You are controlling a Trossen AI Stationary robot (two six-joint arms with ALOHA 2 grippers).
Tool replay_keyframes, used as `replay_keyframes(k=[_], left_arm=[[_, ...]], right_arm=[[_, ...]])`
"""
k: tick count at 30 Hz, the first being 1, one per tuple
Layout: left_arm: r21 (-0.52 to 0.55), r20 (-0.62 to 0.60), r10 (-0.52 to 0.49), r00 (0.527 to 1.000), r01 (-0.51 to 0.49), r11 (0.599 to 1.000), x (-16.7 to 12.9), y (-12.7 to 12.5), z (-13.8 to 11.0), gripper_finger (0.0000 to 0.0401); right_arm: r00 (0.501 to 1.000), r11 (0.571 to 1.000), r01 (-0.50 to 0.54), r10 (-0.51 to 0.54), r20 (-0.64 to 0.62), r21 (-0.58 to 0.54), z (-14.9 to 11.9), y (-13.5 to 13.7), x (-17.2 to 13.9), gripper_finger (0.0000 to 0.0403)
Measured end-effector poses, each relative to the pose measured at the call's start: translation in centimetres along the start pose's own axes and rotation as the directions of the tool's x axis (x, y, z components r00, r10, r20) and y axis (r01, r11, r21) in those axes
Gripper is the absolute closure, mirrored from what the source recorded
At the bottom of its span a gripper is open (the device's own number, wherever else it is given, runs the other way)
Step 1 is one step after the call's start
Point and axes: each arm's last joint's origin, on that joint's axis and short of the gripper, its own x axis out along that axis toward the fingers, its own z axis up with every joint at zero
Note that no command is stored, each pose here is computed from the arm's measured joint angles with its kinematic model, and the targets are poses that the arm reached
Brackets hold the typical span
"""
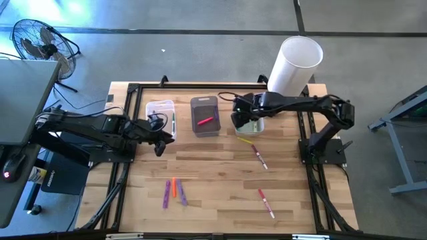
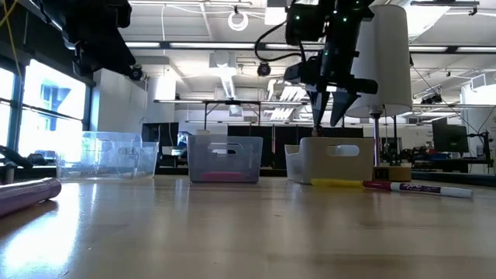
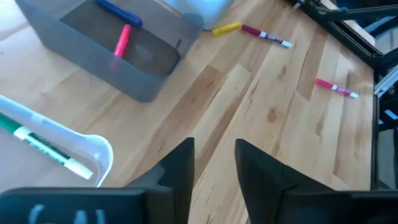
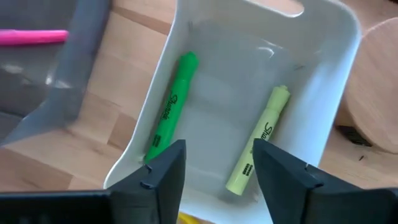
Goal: Pick & Place Markers
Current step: Put the pink highlighter pen into the gray bin
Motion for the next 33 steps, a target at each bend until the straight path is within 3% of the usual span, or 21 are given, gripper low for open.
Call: replay_keyframes(k=[4,7,10,14,17,20,22,27,33], left_arm=[[0.042,0.0,-0.012,1.0,0.012,0.999,0.3,-0.2,0.1,0.0276],[-0.083,-0.011,-0.007,1.0,0.006,0.997,0.4,-0.2,0.0,0.0282],[-0.213,-0.097,0.004,0.995,-0.025,0.977,0.3,0.1,-0.6,0.0293],[-0.364,-0.29,0.083,0.953,-0.19,0.912,0.2,1.1,-1.9,0.0308],[-0.431,-0.434,0.143,0.889,-0.345,0.834,0.1,1.6,-3.1,0.0316],[-0.475,-0.51,0.166,0.844,-0.438,0.763,0.2,1.4,-3.9,0.0321],[-0.509,-0.526,0.149,0.837,-0.45,0.733,0.4,0.8,-4.3,0.0323],[-0.571,-0.503,0.108,0.858,-0.423,0.704,0.8,-1.8,-5.9,0.0323],[-0.63,-0.52,0.113,0.847,-0.47,0.618,1.5,-5.1,-9.7,0.0323]], right_arm=[[0.998,0.999,-0.02,0.021,0.061,-0.029,-0.1,-0.4,-1.8,0.022],[0.993,0.999,-0.022,0.026,0.113,-0.037,-0.4,-0.8,-3.2,0.0222],[0.986,0.998,-0.036,0.044,0.158,-0.056,-0.7,-1.1,-4.6,0.0226],[0.976,0.996,-0.034,0.052,0.212,-0.086,-0.9,-1.5,-5.9,0.0231],[0.969,0.993,-0.018,0.045,0.245,-0.115,-1.0,-1.7,-6.4,0.0235],[0.965,0.989,0.006,0.033,0.26,-0.147,-0.9,-1.9,-6.5,0.0238],[0.964,0.987,0.016,0.028,0.265,-0.16,-0.9,-1.9,-6.5,0.024],[0.964,0.977,0.028,0.029,0.263,-0.211,-0.9,-1.9,-6.5,0.0245],[0.964,0.959,0.047,0.029,0.263,-0.279,-0.9,-1.9,-6.5,0.0246]])
